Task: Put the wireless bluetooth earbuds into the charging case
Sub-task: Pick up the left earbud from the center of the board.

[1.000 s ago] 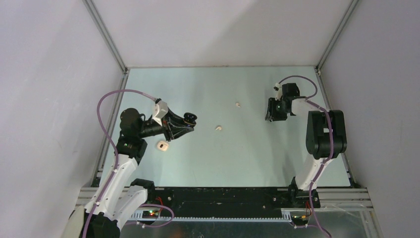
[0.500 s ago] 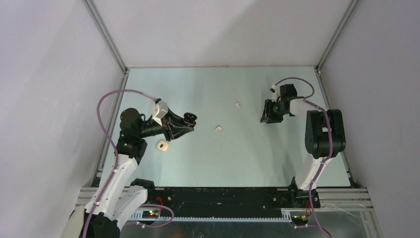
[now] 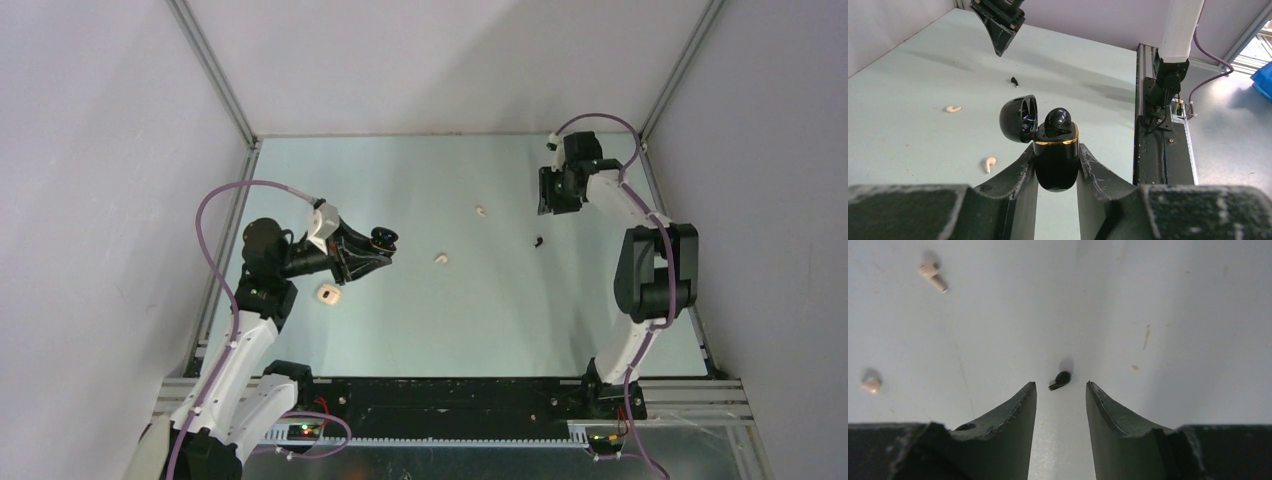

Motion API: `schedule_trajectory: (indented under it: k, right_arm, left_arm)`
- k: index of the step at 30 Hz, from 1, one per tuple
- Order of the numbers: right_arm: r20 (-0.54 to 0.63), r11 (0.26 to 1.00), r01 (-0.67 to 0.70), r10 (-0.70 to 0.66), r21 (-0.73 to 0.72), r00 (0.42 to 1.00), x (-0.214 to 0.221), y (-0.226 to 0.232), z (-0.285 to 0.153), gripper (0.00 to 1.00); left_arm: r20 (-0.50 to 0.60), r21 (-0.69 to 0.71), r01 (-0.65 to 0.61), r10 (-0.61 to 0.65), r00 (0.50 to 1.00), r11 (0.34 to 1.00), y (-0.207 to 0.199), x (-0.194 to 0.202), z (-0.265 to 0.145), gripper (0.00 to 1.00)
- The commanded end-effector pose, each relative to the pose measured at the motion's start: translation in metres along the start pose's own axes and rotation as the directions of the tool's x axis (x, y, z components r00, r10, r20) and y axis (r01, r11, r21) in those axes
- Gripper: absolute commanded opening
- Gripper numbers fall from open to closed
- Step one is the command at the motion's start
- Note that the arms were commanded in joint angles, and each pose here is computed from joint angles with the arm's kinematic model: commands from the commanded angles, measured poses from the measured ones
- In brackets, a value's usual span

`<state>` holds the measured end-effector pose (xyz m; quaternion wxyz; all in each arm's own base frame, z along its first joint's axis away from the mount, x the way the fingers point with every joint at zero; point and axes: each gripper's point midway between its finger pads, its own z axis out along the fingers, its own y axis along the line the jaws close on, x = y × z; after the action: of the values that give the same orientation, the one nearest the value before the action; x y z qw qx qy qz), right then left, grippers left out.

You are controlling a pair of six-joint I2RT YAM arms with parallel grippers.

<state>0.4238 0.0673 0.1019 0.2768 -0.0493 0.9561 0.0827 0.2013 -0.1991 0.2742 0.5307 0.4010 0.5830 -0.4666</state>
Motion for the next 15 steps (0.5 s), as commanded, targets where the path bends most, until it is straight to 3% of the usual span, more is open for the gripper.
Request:
schedule_trajectory:
  k: [1, 9, 15]
  right_arm:
    - [-0.118, 0.996, -0.021, 0.031, 0.085, 0.993, 0.008, -0.023, 0.009, 0.45]
    - [-0.293, 0.998, -0.052, 0.064, 0.047, 0.954, 0.032, -0.016, 0.026, 0.42]
    - [-0.346, 0.994, -0.108, 0.098, -0.009, 0.933, 0.042, -0.005, 0.032, 0.40]
  left_arm:
    - [0.011, 0.004, -0.017, 0.017, 1.000, 1.000, -0.002, -0.003, 0.001, 0.00]
    - [0.009, 0.004, -0.021, 0.021, 1.000, 1.000, -0.002, -0.001, 0.001, 0.00]
    - [0.007, 0.006, -0.023, 0.023, 1.000, 1.000, -0.002, 0.000, 0.001, 0.00]
